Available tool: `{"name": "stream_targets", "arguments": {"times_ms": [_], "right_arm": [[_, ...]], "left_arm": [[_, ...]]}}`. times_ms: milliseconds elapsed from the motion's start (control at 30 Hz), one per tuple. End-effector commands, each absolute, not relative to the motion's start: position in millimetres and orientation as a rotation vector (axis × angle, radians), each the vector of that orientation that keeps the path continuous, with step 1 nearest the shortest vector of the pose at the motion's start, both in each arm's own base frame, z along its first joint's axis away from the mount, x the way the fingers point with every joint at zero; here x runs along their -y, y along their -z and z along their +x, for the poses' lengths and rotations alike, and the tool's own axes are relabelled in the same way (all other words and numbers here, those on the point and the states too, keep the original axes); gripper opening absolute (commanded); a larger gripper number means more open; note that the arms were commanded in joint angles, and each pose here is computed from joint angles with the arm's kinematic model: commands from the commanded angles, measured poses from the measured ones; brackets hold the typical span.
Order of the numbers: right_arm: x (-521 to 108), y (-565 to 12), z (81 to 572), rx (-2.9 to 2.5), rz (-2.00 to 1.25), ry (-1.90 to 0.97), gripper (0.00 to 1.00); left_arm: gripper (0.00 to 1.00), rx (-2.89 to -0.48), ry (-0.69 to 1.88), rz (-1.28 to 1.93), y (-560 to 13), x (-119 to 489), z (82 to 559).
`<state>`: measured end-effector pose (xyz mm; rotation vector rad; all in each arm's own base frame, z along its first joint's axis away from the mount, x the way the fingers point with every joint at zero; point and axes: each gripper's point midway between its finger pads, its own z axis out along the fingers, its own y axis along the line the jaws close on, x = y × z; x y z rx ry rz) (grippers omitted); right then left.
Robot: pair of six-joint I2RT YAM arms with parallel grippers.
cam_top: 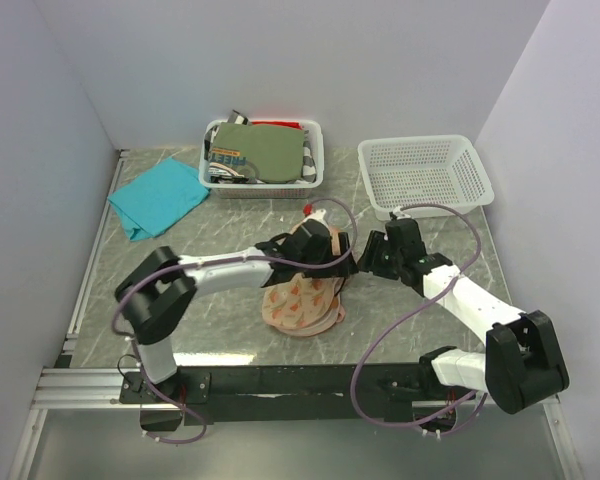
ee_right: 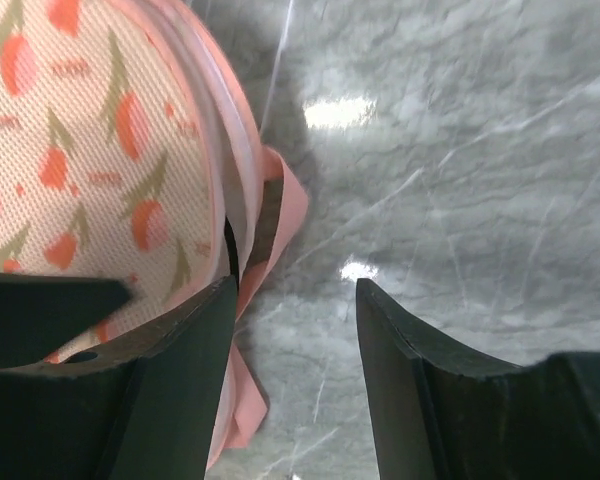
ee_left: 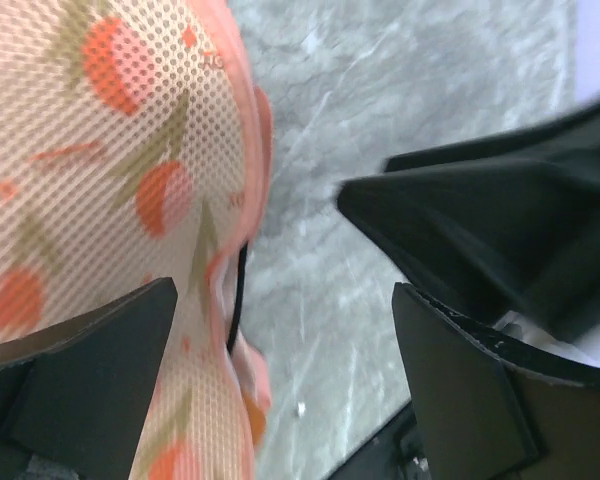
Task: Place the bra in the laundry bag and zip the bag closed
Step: Close the laundry bag at the center of the board, then adjust the bra in the laundry bag.
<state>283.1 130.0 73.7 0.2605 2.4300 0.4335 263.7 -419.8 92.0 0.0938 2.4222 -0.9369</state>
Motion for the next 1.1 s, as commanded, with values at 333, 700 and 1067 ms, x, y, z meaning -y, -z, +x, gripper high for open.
{"name": "stream_targets", "arguments": {"times_ms": [333,700,1067], "right_arm": [[-185.9,-73.3,272.4,-2.428,0.184,-0.889,0.21],[-179.5,-59.1,268.5,-2.440,0.232,-0.898,0.00],[-168.8,-48.4,272.9,-2.459,0.260,-0.814,0.00]], "left_arm": [[0.96,-2.177,0.573,-0.112,-164.7,308.2,286.9],[0.96,-2.214,0.602,-0.231,-95.4,248.4,309.3],[0.96,-2.289,0.695,-0.195,-74.3,276.8,311.9]]}}
